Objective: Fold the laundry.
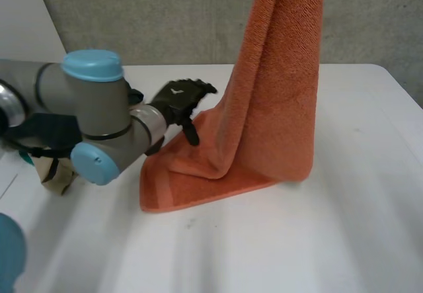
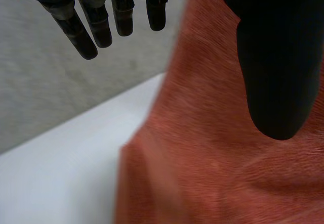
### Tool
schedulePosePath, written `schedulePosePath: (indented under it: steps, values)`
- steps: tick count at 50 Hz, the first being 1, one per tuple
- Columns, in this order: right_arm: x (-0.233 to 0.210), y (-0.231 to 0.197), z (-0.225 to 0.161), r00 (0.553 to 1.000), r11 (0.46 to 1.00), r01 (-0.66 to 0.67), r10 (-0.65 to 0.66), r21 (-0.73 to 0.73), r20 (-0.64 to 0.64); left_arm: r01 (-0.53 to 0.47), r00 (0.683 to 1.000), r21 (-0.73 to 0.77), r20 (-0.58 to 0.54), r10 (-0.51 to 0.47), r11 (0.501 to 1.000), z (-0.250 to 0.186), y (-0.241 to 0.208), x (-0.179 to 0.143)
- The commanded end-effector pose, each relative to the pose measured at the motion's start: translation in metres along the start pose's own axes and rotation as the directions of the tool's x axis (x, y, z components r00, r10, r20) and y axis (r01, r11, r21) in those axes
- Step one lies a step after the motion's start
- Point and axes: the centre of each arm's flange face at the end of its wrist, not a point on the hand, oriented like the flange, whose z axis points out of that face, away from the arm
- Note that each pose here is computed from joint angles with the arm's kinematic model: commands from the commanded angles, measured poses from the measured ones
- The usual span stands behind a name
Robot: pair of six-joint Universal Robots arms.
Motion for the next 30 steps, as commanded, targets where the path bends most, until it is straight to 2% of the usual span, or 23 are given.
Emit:
schedulePosePath:
  steps: [1, 9, 11, 15, 16, 19, 20, 24, 27, 30]
  values:
    - [0.001, -0.016, 0.002, 0.998, 0.997, -0.061, 0.059, 0.043, 0.037, -0.006, 0.994, -0.106, -0.113, -0.006, 0.994, 0.008, 0.014, 0.037]
    - [0.026, 0.014, 0.0, 0.997, 0.997, -0.077, 0.077, -0.005, -0.023, -0.016, 0.995, -0.074, -0.099, 0.009, 0.997, 0.018, 0.005, 0.039]
    - [0.035, 0.024, -0.002, 0.996, 0.997, -0.08, 0.078, -0.021, -0.05, -0.021, 0.998, -0.037, -0.062, 0.019, 0.999, 0.019, -0.006, 0.032]
    - [0.057, 0.048, -0.004, 0.992, 0.998, -0.042, 0.036, -0.048, -0.122, -0.091, 0.988, 0.147, 0.136, 0.071, 0.985, 0.02, -0.059, -0.009]
    - [0.065, 0.058, -0.005, 0.988, 0.998, -0.028, 0.019, -0.063, -0.151, -0.148, 0.971, 0.235, 0.217, 0.096, 0.961, 0.016, -0.088, -0.025]
    - [0.075, 0.072, -0.006, 0.98, 0.996, -0.01, -0.008, -0.09, -0.198, -0.237, 0.943, 0.359, 0.31, 0.124, 0.903, 0.001, -0.132, -0.042]
    - [0.082, 0.079, -0.007, 0.972, 0.994, 0.008, -0.034, -0.11, -0.231, -0.29, 0.927, 0.433, 0.35, 0.137, 0.854, -0.01, -0.16, -0.048]
    - [0.095, 0.099, -0.008, 0.941, 0.984, 0.074, -0.123, -0.162, -0.314, -0.356, 0.904, 0.561, 0.41, 0.123, 0.747, -0.04, -0.209, -0.054]
    - [0.102, 0.111, -0.01, 0.911, 0.971, 0.128, -0.196, -0.202, -0.362, -0.358, 0.901, 0.591, 0.422, 0.101, 0.723, -0.05, -0.22, -0.057]
    - [0.103, 0.129, -0.014, 0.874, 0.946, 0.183, -0.28, -0.266, -0.396, -0.341, 0.895, 0.564, 0.439, 0.077, 0.752, -0.05, -0.21, -0.063]
